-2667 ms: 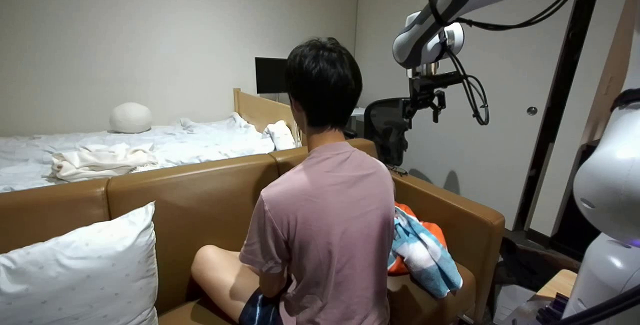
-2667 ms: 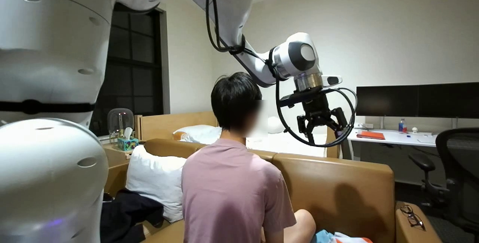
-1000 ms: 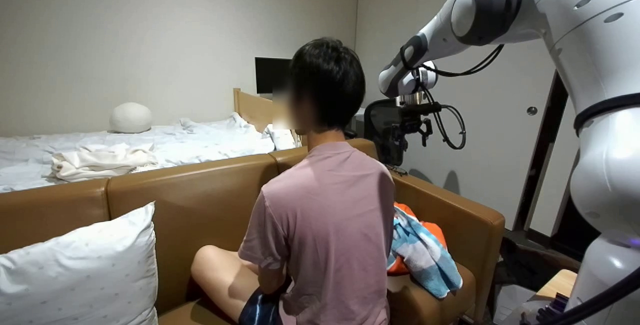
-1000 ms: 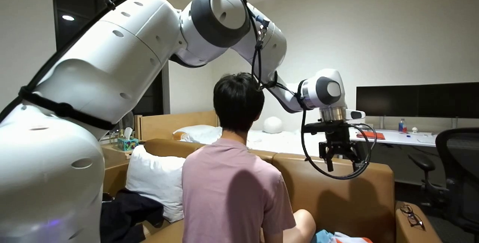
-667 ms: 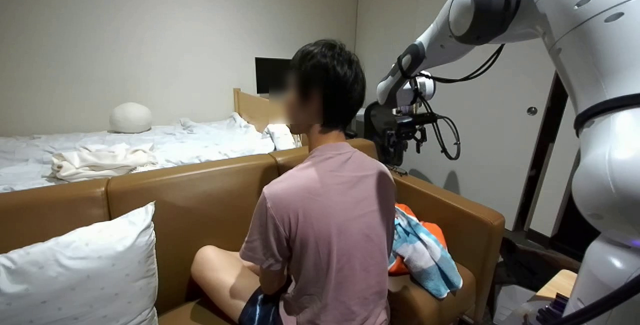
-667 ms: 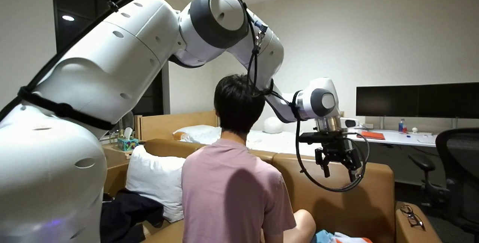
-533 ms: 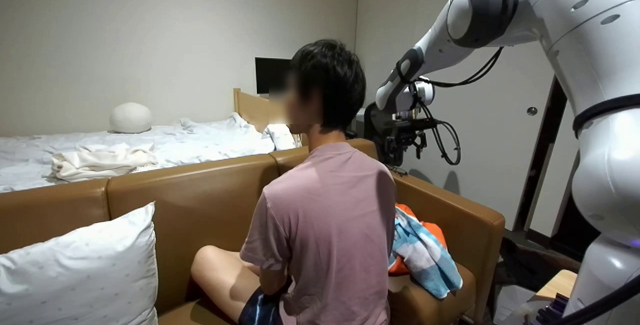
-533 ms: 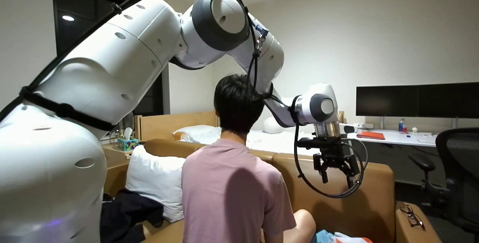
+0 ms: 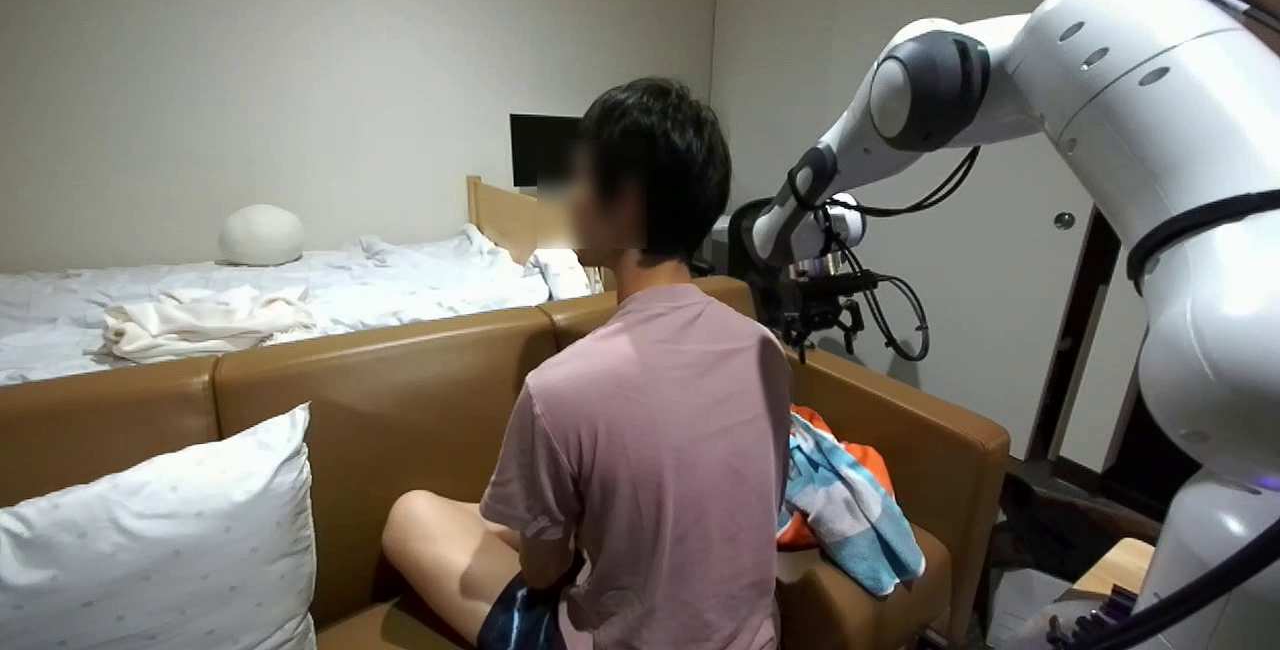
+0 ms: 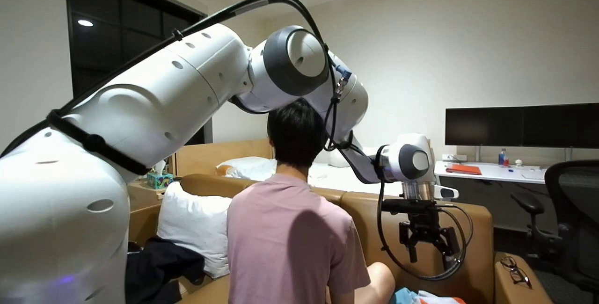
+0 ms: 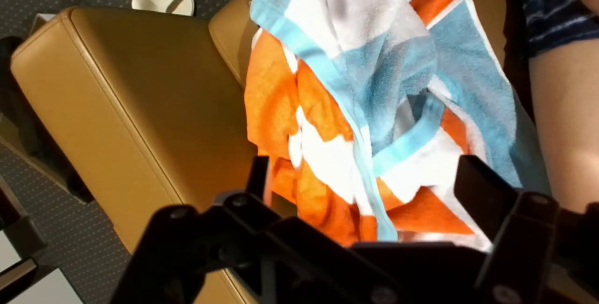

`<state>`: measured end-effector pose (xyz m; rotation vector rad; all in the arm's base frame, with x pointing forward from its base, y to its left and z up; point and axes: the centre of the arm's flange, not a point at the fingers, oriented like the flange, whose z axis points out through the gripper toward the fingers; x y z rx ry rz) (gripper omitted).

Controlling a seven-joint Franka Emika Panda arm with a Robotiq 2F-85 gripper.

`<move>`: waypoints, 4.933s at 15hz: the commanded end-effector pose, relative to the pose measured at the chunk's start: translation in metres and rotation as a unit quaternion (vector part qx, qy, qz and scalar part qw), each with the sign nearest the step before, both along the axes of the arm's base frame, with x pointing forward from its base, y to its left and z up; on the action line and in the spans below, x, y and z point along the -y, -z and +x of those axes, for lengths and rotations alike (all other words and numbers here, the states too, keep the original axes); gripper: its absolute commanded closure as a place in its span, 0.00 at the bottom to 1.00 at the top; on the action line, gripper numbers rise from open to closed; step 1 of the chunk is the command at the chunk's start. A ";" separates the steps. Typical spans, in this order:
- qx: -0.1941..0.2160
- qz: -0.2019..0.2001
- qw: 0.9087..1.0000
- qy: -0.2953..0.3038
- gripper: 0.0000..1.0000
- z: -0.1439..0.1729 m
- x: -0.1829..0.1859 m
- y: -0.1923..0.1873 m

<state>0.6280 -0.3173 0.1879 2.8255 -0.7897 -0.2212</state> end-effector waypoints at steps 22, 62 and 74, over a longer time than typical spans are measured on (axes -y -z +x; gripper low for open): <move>-0.005 -0.006 1.000 0.009 0.00 0.007 0.024 0.099; -0.099 0.003 0.995 0.002 0.00 0.024 0.032 0.181; -0.036 -0.010 0.999 -0.011 0.00 0.015 0.025 0.184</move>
